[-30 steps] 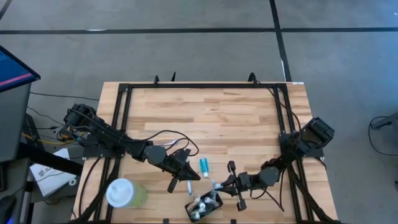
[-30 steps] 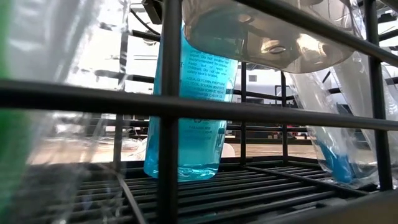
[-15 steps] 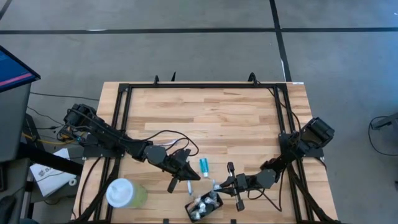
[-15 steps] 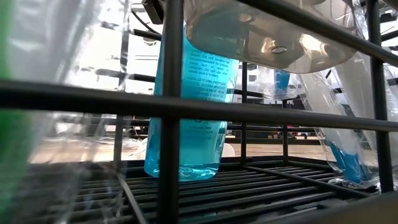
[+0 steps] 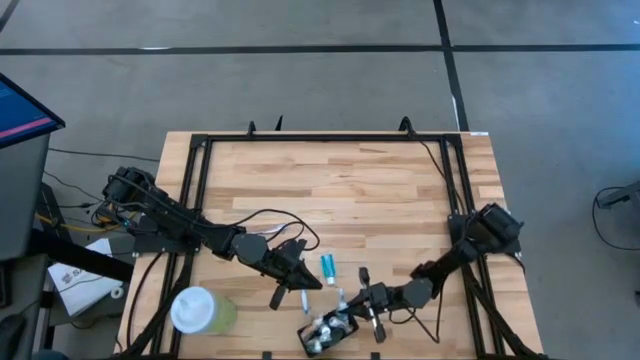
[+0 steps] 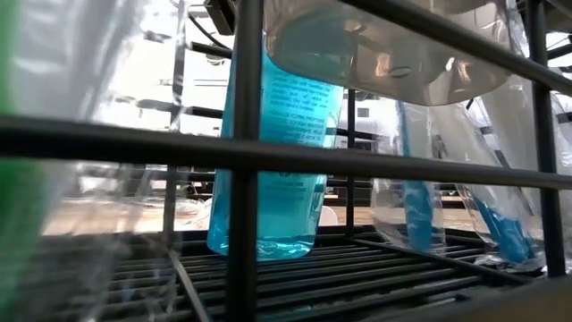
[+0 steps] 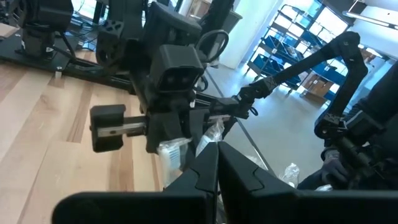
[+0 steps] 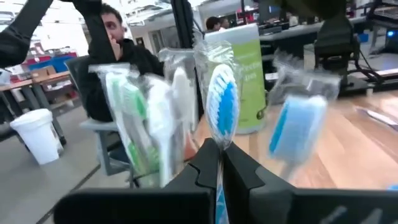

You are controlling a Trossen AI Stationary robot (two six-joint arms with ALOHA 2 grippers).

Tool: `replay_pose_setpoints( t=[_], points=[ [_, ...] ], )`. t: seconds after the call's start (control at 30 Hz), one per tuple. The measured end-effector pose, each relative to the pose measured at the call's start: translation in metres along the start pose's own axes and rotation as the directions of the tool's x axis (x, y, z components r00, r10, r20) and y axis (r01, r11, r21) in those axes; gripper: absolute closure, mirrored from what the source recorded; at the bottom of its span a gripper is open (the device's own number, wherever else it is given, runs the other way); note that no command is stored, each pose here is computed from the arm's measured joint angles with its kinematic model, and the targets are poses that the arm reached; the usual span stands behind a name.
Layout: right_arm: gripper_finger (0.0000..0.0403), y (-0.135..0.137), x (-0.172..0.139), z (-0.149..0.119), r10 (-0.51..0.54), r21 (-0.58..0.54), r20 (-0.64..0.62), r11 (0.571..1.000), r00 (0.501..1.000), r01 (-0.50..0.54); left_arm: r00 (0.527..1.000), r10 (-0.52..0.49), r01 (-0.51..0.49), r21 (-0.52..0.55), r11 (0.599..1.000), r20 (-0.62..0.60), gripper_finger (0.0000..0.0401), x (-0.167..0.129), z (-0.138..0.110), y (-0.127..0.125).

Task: Pick & Place toothbrushing station
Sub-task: Put the top blue toothbrush into the black wire organizer, then put the violet toothbrush into the black wire organizer

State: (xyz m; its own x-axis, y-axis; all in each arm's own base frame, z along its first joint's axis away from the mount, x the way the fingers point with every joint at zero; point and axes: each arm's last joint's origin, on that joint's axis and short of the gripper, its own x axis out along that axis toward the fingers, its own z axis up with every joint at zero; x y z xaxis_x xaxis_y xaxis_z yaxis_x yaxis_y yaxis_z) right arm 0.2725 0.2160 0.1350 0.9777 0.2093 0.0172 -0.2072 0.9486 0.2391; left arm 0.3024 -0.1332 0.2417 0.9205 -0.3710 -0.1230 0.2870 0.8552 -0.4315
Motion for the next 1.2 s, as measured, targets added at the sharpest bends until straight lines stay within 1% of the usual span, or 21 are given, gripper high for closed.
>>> replay_pose_setpoints(
  t=[0.2, 0.6, 0.77, 0.87, 1.0, 1.2],
  points=[
    [0.0385, 0.000, -0.001, 0.003, -0.023, -0.004, -0.008, 1.000, 1.000, 0.023, 1.000, 0.000, 0.000, 0.000, 1.000, -0.001, 0.0401, 0.000, 0.000, 0.000],
    [0.0320, 0.000, -0.001, 0.002, -0.029, 0.017, -0.019, 0.999, 0.999, 0.029, 1.000, -0.002, 0.002, 0.000, 1.000, -0.005, 0.0401, 0.000, 0.000, 0.000],
    [0.0292, 0.002, -0.002, 0.002, -0.021, 0.044, -0.021, 0.999, 1.000, 0.022, 1.000, -0.001, 0.001, 0.001, 1.000, -0.008, 0.0401, 0.000, -0.001, 0.000],
    [0.0271, 0.004, -0.003, 0.001, -0.018, 0.066, -0.038, 0.998, 0.999, 0.020, 1.000, 0.000, 0.000, 0.001, 1.000, -0.010, 0.0401, 0.000, -0.001, 0.000],
    [0.0241, 0.006, -0.007, 0.008, -0.030, 0.147, -0.101, 0.988, 0.994, 0.045, 1.000, 0.002, -0.002, 0.001, 1.000, -0.013, 0.0401, 0.000, -0.001, 0.001],
    [0.0204, 0.010, -0.014, 0.031, -0.029, 0.216, -0.133, 0.975, 0.991, 0.058, 1.000, 0.014, -0.014, 0.001, 1.000, -0.023, 0.0401, 0.000, -0.002, 0.001]
  ],
)
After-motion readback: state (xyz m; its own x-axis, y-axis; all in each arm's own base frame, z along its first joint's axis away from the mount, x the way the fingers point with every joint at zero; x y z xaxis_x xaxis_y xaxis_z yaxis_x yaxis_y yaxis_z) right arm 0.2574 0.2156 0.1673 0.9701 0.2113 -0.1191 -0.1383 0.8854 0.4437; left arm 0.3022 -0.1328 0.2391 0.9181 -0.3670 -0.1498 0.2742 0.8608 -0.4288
